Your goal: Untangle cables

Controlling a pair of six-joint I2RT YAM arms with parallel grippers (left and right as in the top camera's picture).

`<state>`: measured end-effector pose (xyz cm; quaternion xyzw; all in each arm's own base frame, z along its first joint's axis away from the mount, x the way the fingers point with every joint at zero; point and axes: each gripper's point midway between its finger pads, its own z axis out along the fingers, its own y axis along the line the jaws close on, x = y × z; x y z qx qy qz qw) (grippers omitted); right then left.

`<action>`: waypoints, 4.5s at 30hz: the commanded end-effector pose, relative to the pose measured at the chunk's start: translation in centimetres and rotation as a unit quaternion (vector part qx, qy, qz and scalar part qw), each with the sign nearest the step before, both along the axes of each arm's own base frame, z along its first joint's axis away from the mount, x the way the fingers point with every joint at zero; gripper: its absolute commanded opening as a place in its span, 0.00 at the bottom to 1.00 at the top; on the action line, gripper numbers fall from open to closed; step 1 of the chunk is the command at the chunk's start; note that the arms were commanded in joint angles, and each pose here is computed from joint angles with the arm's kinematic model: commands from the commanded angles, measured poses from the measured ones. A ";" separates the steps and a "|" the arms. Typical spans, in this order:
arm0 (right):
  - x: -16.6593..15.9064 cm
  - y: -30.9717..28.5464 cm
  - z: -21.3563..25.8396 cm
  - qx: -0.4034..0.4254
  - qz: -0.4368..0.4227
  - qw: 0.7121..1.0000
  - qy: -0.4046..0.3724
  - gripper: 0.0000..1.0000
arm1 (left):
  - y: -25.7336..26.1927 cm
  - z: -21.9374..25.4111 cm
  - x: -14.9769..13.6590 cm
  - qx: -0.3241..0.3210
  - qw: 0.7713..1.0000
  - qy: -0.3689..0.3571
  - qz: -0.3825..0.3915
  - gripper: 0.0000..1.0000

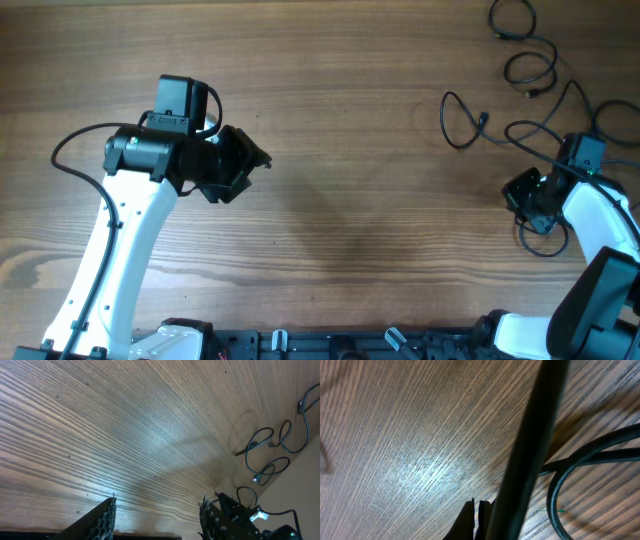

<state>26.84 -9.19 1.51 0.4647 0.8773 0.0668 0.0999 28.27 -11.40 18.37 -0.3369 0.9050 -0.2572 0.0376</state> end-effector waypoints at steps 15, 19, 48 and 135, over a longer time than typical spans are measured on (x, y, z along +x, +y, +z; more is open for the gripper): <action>7.9 -6.2 12.8 -0.086 -0.001 0.991 -0.102 1.00 | 0.0 0.2 0.1 0.005 1.000 -0.006 -0.003 0.57; 8.7 -7.6 12.7 -0.111 0.009 0.987 -0.113 0.97 | 0.1 0.2 0.1 0.008 1.000 -0.007 -0.002 0.57; 6.6 -15.3 -2.2 -0.167 -0.052 0.982 0.064 0.04 | 0.1 0.1 0.1 0.008 1.000 -0.005 -0.002 0.57; -1.6 -3.5 4.6 -0.015 -0.067 0.997 0.027 0.28 | 0.0 0.3 0.5 0.007 1.000 -0.016 -0.002 0.59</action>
